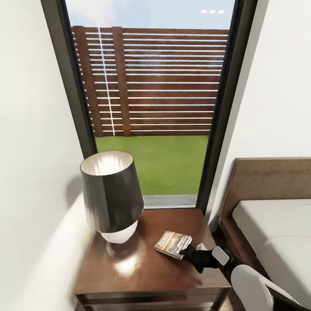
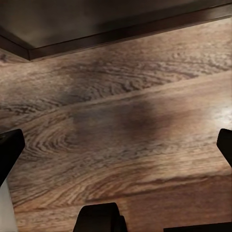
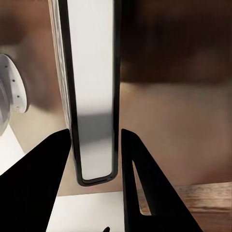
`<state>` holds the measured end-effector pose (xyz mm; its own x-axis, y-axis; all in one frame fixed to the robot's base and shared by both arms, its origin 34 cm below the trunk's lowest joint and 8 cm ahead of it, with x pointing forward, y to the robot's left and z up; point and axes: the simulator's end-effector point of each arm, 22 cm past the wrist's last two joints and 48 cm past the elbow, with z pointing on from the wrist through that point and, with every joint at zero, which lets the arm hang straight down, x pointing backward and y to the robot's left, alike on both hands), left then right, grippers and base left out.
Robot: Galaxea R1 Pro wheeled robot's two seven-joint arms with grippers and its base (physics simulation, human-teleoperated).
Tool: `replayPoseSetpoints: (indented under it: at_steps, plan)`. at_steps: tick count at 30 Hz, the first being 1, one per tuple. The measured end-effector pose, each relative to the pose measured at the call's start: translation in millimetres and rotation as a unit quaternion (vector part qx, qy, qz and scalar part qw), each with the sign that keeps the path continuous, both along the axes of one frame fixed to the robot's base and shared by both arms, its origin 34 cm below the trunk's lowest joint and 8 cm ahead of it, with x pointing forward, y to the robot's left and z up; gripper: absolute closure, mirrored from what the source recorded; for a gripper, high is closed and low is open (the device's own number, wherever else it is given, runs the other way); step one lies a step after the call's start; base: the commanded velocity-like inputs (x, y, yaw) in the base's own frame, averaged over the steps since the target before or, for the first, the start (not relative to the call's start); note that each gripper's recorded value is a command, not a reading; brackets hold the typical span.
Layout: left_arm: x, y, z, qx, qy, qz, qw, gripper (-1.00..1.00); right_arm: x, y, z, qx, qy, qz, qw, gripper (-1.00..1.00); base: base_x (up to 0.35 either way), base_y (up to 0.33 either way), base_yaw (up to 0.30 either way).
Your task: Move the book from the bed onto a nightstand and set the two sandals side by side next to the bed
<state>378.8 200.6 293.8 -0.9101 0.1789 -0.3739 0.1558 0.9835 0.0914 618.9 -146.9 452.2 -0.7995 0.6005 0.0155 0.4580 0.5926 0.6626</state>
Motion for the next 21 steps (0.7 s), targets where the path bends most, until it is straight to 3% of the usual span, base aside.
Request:
replayPoseSetpoints:
  at_steps: [21]
  plan:
    - [-2, -1, -13, 0.0, 0.0, 0.0, 1.0, -1.0, 3, 1, -7, 0.009, -0.004, -0.008, 0.9999, 1.0, 0.0, 0.0, 0.0]
